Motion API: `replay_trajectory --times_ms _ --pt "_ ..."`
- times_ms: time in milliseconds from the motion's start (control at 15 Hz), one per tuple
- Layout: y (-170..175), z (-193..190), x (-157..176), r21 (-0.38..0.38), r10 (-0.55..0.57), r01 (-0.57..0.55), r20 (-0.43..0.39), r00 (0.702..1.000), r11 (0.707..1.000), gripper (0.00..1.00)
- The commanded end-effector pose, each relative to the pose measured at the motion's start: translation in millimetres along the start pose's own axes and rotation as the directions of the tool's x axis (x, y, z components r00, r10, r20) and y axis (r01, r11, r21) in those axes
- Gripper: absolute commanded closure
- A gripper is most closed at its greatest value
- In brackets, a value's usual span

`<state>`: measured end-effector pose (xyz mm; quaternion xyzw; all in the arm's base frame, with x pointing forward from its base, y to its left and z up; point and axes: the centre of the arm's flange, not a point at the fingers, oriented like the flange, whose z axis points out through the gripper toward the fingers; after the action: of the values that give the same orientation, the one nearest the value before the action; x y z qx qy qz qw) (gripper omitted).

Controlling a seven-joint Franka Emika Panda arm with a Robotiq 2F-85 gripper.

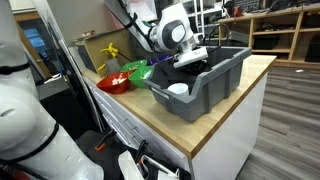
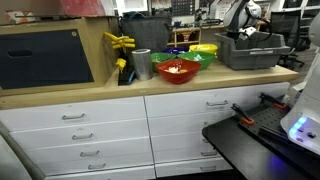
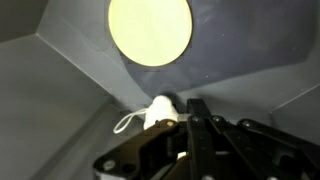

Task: Take a toy out of the grey tub

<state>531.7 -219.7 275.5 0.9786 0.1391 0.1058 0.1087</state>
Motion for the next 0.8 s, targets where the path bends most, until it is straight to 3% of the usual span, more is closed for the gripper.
replay_trajectory --times_ms 0,400,467,533,733 --pt "0 -30 -10 -0.030 -0.054 0.052 -0.053 0.997 0.998 1.00" --pt "3 -63 -12 -0.057 -0.073 0.068 -0.098 0.993 0.996 1.00" --pt "6 -59 -11 -0.056 -0.067 0.062 -0.094 0.993 0.997 0.74" --pt "8 -55 -11 -0.048 -0.057 0.052 -0.092 0.994 0.997 0.73" --pt "16 -40 -9 -0.058 -0.047 0.043 -0.078 0.996 0.997 0.53"
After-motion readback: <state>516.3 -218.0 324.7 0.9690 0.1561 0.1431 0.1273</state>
